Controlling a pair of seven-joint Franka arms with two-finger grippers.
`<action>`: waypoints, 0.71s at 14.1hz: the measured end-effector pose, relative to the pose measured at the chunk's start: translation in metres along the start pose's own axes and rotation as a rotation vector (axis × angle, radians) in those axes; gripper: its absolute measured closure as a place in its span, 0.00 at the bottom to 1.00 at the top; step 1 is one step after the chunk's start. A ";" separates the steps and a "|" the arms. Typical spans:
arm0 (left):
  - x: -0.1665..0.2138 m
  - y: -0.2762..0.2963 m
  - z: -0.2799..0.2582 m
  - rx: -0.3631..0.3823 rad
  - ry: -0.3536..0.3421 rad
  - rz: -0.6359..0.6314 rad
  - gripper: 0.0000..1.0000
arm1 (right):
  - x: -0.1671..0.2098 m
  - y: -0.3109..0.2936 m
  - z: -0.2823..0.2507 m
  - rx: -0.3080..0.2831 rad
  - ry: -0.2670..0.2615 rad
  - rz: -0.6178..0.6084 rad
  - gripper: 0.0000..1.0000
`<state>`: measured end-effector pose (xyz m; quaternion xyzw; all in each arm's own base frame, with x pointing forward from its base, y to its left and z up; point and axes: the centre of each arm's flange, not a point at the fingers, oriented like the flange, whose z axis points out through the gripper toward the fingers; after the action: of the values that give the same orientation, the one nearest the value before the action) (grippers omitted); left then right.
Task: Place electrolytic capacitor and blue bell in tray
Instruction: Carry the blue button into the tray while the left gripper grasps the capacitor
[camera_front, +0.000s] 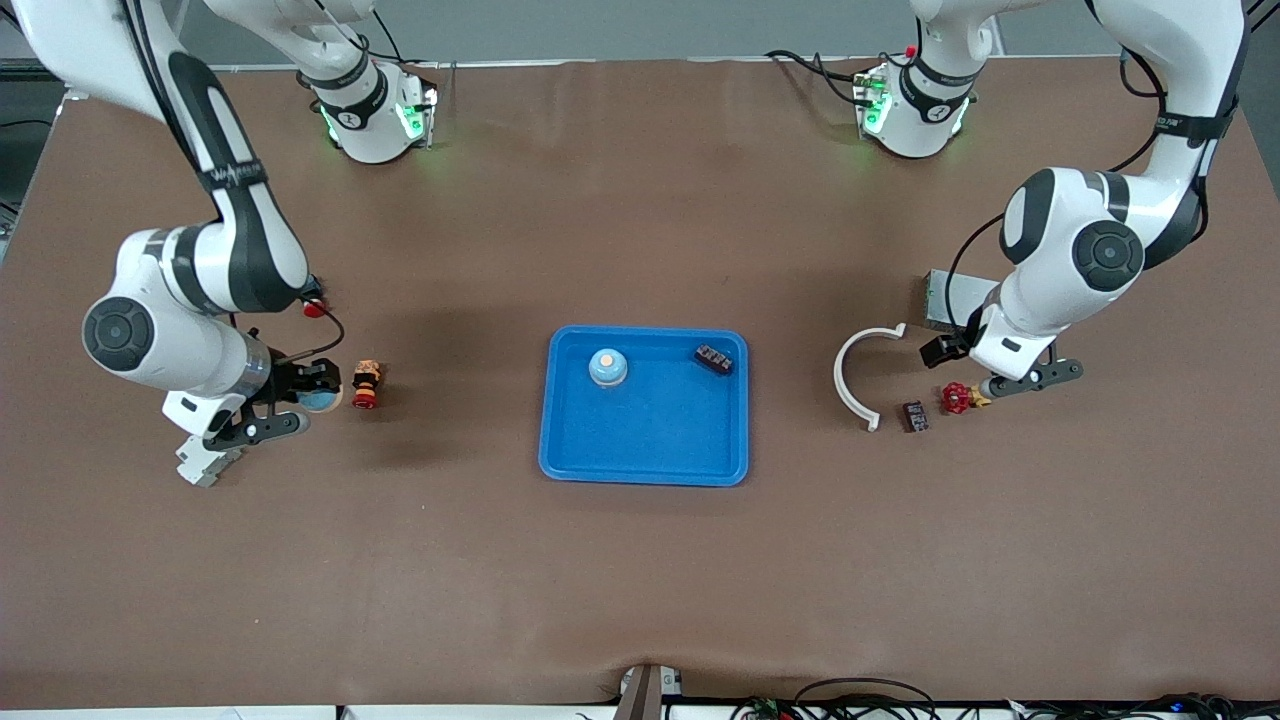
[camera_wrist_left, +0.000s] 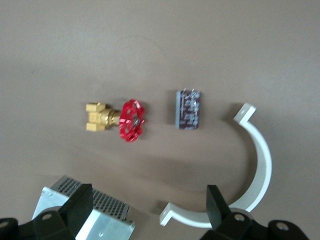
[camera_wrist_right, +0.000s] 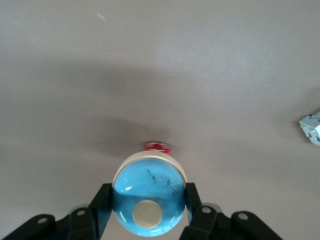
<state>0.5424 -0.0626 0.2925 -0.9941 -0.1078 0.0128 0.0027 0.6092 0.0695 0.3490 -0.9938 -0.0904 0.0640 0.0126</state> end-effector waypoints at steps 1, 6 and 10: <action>0.008 0.003 -0.003 -0.010 0.012 0.000 0.00 | 0.004 -0.024 -0.019 -0.003 0.015 0.032 0.37; 0.038 0.013 0.002 -0.041 0.008 -0.006 0.00 | 0.007 -0.141 -0.035 0.027 0.057 0.215 0.37; 0.054 0.024 0.031 -0.057 -0.030 -0.121 0.00 | 0.012 -0.240 -0.031 0.048 0.090 0.328 0.37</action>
<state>0.5991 -0.0747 0.2603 -0.9851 -0.1682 0.0244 -0.0267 0.5823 0.3078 0.3873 -0.9965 0.0752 0.0229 0.0296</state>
